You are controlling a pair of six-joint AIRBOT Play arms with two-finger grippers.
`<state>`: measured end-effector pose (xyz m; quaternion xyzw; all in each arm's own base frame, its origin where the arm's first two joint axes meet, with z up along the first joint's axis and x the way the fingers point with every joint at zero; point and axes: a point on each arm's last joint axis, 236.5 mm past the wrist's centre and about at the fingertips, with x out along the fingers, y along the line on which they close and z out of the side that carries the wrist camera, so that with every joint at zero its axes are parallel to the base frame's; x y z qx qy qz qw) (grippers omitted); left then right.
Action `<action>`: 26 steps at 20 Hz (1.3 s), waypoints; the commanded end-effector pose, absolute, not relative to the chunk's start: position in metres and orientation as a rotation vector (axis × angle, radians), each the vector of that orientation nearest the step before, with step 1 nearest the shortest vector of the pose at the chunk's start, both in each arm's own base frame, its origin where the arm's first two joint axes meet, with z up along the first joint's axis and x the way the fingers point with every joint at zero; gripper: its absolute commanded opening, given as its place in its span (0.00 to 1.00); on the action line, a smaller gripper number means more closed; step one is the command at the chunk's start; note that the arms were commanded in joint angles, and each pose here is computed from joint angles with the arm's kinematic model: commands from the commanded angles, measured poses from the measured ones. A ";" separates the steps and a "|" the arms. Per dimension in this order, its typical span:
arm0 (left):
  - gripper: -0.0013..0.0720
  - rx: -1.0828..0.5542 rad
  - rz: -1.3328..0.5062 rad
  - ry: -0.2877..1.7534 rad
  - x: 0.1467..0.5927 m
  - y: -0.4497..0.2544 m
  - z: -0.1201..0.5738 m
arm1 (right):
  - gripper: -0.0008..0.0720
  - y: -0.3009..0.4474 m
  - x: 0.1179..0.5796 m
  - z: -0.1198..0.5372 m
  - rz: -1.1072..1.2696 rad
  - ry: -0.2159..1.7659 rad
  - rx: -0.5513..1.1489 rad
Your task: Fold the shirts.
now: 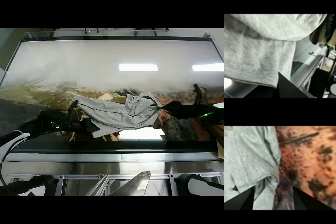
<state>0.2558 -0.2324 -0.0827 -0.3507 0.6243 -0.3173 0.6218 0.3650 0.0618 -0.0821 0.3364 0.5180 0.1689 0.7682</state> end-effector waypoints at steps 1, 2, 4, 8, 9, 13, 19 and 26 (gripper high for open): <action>0.02 -0.824 -0.745 1.417 0.258 -0.227 -0.073 | 0.49 0.106 0.378 -0.100 0.422 1.112 0.723; 0.02 -0.827 -0.752 1.419 0.257 -0.227 -0.071 | 0.24 0.115 0.385 -0.094 0.440 1.085 0.725; 0.02 -0.855 -0.797 1.406 0.262 -0.227 -0.055 | 0.03 0.127 0.396 -0.064 0.529 1.024 0.718; 0.02 -0.845 -1.082 1.152 0.284 -0.200 0.092 | 0.03 0.110 0.379 0.098 0.760 0.771 0.714; 0.02 -0.816 -1.099 1.038 0.289 -0.182 0.140 | 0.03 0.096 0.367 0.154 0.790 0.633 0.691; 0.04 -0.406 -0.884 0.517 0.276 -0.106 0.320 | 0.03 0.045 0.280 0.373 0.624 -0.078 0.495; 0.04 -0.022 -0.806 0.245 0.215 -0.132 0.432 | 0.03 0.102 0.182 0.470 0.701 -0.474 0.368; 0.04 -0.030 -0.895 0.583 0.287 -0.138 0.355 | 0.03 0.056 0.268 0.398 0.584 -0.183 0.394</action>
